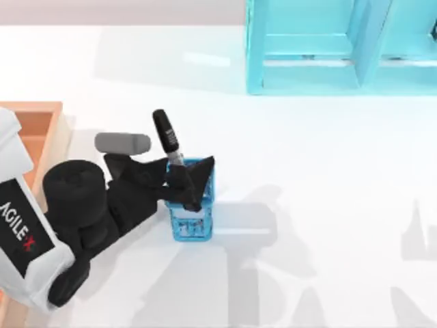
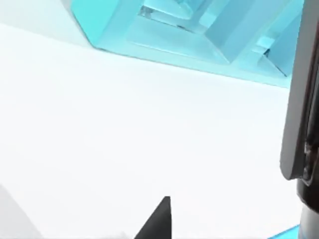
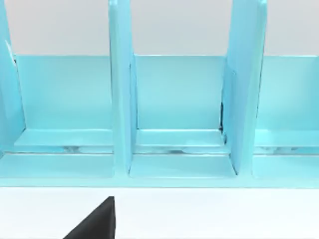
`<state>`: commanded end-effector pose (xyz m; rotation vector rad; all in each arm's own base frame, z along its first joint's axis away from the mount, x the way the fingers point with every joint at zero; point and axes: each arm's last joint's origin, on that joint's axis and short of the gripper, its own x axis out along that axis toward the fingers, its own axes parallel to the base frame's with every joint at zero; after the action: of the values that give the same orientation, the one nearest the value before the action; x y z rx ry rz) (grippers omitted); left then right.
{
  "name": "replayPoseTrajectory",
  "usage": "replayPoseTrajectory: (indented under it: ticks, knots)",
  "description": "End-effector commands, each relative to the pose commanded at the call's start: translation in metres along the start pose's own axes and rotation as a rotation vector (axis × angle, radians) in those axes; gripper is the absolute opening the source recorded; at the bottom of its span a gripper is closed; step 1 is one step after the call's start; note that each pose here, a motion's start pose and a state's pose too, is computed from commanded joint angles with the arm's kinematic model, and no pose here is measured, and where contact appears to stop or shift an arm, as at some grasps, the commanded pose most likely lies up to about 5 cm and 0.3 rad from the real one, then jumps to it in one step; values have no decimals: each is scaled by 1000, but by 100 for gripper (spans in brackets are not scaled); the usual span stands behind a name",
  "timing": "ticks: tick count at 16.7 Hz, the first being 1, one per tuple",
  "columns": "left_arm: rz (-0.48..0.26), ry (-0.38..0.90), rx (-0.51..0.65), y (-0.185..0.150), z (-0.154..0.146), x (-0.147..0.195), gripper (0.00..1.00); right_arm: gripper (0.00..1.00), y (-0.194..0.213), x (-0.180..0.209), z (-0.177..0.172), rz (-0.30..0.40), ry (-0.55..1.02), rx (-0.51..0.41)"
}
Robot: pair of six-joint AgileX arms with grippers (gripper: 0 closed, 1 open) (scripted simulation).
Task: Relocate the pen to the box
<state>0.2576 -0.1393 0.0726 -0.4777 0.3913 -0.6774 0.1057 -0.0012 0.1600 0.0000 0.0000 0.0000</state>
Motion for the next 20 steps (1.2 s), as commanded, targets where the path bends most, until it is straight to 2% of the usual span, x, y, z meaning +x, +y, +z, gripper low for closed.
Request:
replayPoseTrajectory:
  ticks: [6, 14, 17, 20]
  knots:
    - [0, 0, 0, 0, 0, 0, 2, 100, 0, 0, 0, 0, 0, 0]
    - [0, 0, 0, 0, 0, 0, 0, 100, 0, 0, 0, 0, 0, 0]
    - [-12, -46, 26, 0, 14, 1, 0, 100, 0, 0, 0, 0, 0, 0]
    - [-22, -96, 72, 7, 48, -3, 0, 100, 0, 0, 0, 0, 0, 0]
